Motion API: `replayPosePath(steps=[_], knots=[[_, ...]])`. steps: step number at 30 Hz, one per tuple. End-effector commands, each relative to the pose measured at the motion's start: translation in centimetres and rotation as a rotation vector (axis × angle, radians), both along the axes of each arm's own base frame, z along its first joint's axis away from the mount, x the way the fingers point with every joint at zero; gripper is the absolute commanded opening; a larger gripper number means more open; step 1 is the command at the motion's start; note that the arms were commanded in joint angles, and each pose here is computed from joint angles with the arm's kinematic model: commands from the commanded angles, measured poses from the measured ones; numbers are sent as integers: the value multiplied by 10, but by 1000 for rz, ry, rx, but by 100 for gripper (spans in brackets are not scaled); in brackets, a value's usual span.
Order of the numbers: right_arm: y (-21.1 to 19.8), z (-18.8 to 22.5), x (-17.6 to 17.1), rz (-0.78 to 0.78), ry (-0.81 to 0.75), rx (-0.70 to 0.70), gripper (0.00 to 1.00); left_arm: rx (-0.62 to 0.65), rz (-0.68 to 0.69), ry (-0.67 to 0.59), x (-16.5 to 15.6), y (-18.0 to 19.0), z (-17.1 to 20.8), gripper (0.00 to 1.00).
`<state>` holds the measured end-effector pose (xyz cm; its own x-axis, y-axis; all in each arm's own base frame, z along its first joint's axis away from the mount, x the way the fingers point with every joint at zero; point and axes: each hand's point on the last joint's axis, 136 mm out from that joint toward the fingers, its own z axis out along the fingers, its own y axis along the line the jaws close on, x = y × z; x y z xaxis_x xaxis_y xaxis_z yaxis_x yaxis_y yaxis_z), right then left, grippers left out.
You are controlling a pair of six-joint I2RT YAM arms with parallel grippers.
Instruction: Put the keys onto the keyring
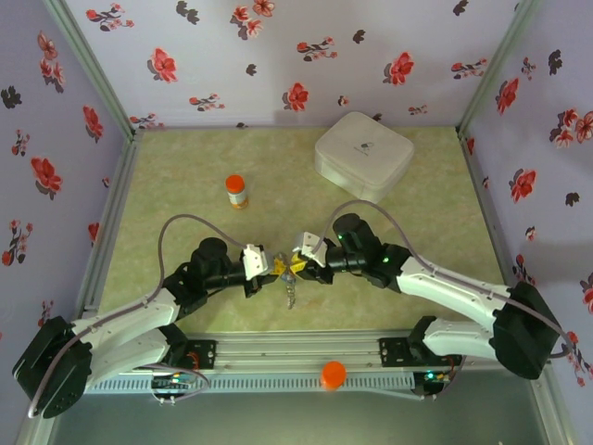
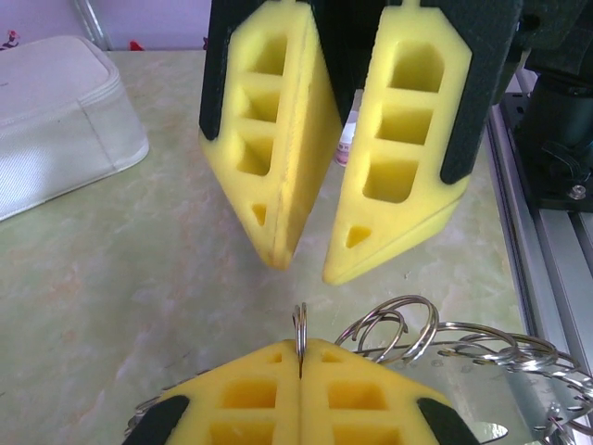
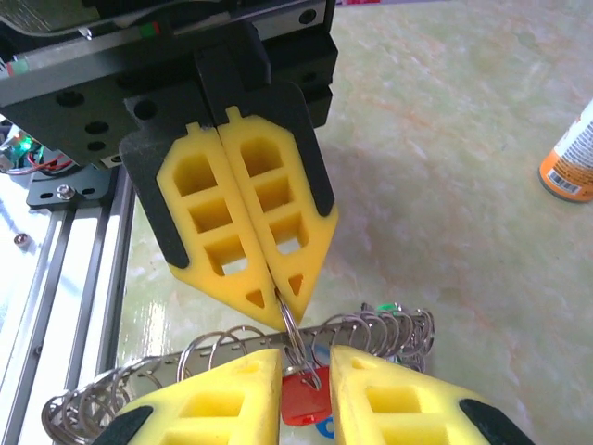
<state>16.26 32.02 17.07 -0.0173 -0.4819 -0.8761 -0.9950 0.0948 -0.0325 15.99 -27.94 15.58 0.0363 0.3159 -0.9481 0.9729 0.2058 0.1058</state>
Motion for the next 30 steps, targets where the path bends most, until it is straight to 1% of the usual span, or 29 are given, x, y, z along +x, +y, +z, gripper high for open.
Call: replayPosePath(steps=[1, 9, 14, 18, 22, 24, 25, 26, 28, 30], knots=[[6, 1, -1, 14, 29, 39, 21, -57, -19, -24, -2, -4, 14, 0], [11, -10, -1, 27, 70, 23, 20, -58, -22, -24, -2, -4, 15, 0], [12, -11, 1, 24, 64, 27, 12, -55, -22, -22, -3, -3, 16, 0], [13, -7, -3, 47, 82, 30, 0, -62, -24, -20, -3, -4, 18, 0], [9, -4, -6, 57, 65, 15, 0, -62, -18, -14, -2, -4, 18, 0], [7, -3, -6, 56, 46, -8, 0, -47, 3, -9, 1, -3, 16, 18], [6, -3, -6, 54, 34, -22, 0, -27, 11, -8, 2, -1, 13, 23], [5, -4, -5, 48, 24, -40, 0, 6, 9, -2, 2, 0, 9, 25], [4, -6, -6, 52, 4, -76, 0, 74, -5, 11, -1, 2, 0, 25], [5, -9, -6, 57, -12, -117, 0, 110, -13, 16, -2, 4, -3, 25]])
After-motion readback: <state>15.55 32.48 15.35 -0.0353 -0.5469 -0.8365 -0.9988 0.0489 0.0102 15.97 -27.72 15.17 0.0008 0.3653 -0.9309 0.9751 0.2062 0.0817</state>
